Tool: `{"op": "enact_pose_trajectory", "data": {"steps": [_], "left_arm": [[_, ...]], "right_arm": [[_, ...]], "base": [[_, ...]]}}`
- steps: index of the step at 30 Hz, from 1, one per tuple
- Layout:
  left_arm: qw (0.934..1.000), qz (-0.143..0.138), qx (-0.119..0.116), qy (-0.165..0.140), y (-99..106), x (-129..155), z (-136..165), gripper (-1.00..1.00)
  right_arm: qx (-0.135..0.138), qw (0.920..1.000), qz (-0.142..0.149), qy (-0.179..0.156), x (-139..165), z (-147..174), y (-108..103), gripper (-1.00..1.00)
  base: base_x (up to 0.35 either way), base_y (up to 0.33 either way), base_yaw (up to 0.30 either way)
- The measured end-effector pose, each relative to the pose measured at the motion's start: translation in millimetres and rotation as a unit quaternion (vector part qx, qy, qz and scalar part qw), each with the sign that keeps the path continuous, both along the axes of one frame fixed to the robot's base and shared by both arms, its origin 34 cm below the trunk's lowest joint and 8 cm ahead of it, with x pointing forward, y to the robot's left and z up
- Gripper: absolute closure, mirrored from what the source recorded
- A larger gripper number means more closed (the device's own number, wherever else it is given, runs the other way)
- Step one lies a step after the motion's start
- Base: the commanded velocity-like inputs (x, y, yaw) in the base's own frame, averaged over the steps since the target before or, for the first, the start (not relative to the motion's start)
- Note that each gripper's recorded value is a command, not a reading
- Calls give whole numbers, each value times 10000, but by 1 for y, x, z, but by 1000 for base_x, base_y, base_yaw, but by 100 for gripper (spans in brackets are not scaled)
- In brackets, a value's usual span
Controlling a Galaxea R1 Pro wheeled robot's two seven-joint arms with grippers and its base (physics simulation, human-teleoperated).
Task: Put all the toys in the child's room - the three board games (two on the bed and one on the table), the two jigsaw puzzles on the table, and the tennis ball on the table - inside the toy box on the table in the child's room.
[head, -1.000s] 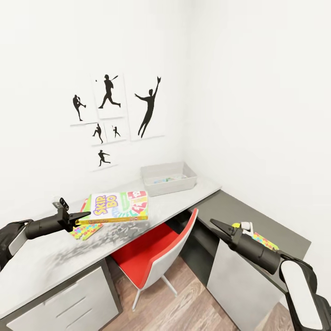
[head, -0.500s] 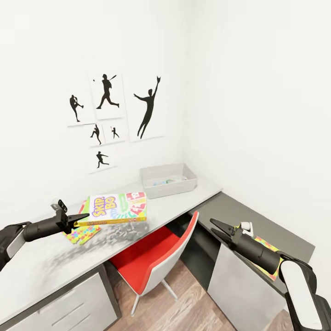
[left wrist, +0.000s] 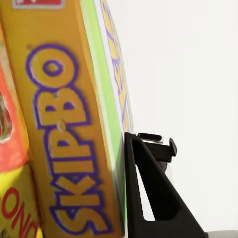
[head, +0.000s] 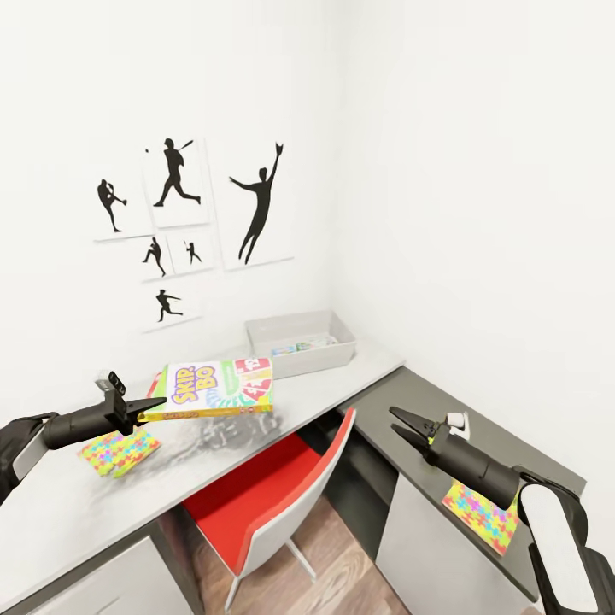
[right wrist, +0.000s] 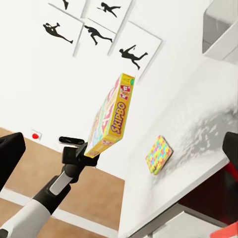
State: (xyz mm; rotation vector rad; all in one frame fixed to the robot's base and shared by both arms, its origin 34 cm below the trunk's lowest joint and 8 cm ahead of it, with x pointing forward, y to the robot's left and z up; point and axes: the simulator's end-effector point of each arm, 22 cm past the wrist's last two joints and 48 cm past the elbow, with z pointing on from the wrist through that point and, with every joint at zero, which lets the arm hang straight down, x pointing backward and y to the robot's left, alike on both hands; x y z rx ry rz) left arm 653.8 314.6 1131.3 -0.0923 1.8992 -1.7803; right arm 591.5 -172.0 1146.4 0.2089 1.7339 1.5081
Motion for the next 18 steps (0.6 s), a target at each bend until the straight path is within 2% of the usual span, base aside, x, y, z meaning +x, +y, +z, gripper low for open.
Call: {"op": "enact_pose_trajectory", "data": {"steps": [6,18], "left_arm": [[10000,0,2,-18,0,0,2,100],[9999,19,18,-146,1,0,3,100]], "right_arm": [[-5,10000,-3,-12,0,1,0,-100],[13,10000,4,-32,0,3,0,-100]], "base": [[164,-68,0],[15,-6,0]]}}
